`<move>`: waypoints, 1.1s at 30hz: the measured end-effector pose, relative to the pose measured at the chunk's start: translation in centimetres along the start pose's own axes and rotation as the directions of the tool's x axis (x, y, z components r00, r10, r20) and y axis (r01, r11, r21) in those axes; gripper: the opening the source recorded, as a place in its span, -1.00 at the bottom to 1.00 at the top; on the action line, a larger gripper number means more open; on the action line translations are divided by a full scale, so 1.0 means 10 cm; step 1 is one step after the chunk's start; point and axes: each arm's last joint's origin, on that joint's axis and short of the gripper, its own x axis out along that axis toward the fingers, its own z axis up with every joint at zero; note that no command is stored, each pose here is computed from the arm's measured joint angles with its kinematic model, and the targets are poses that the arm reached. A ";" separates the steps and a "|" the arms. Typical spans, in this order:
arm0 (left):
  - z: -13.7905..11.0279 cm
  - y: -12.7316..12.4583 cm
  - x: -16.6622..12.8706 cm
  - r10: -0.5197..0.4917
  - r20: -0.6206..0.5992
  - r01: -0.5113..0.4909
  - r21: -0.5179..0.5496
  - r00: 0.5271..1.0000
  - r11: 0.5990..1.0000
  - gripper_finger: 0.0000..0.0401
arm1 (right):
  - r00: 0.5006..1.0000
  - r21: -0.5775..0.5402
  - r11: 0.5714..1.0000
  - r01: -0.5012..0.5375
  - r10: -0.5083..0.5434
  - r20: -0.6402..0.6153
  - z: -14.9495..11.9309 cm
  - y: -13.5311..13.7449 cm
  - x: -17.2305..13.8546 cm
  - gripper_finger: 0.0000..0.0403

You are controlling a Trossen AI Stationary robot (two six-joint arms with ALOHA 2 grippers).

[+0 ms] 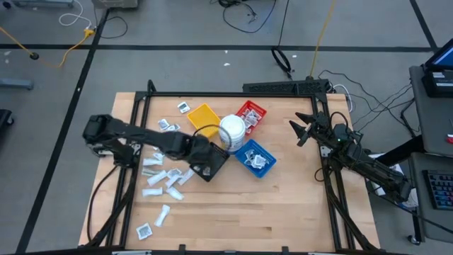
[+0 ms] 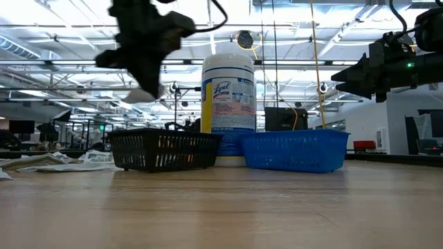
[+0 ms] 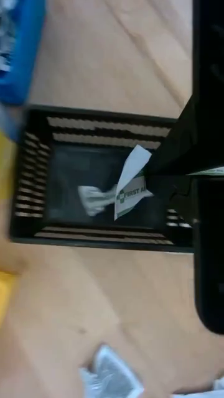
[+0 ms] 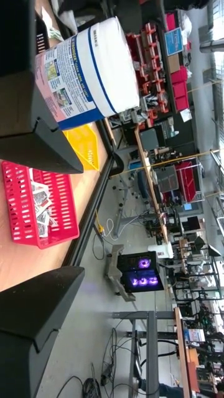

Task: Pick & Place First Aid Supplies
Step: Put the bandage pack into the black bin

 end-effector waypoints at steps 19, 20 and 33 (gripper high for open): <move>-0.12 -0.25 0.47 0.044 0.067 -0.048 0.060 0.997 0.997 -0.92 | 1.000 0.000 1.000 0.000 0.000 0.000 0.00 0.00 0.00 0.26; -0.12 -0.25 0.46 0.046 0.081 -0.051 0.056 0.996 0.997 -0.87 | 1.000 0.000 1.000 0.000 0.000 0.000 0.00 0.00 0.00 0.26; -0.10 -0.25 0.42 0.029 0.108 -0.037 0.076 0.994 0.996 0.11 | 1.000 0.000 1.000 0.000 0.000 0.000 0.00 0.00 0.00 0.26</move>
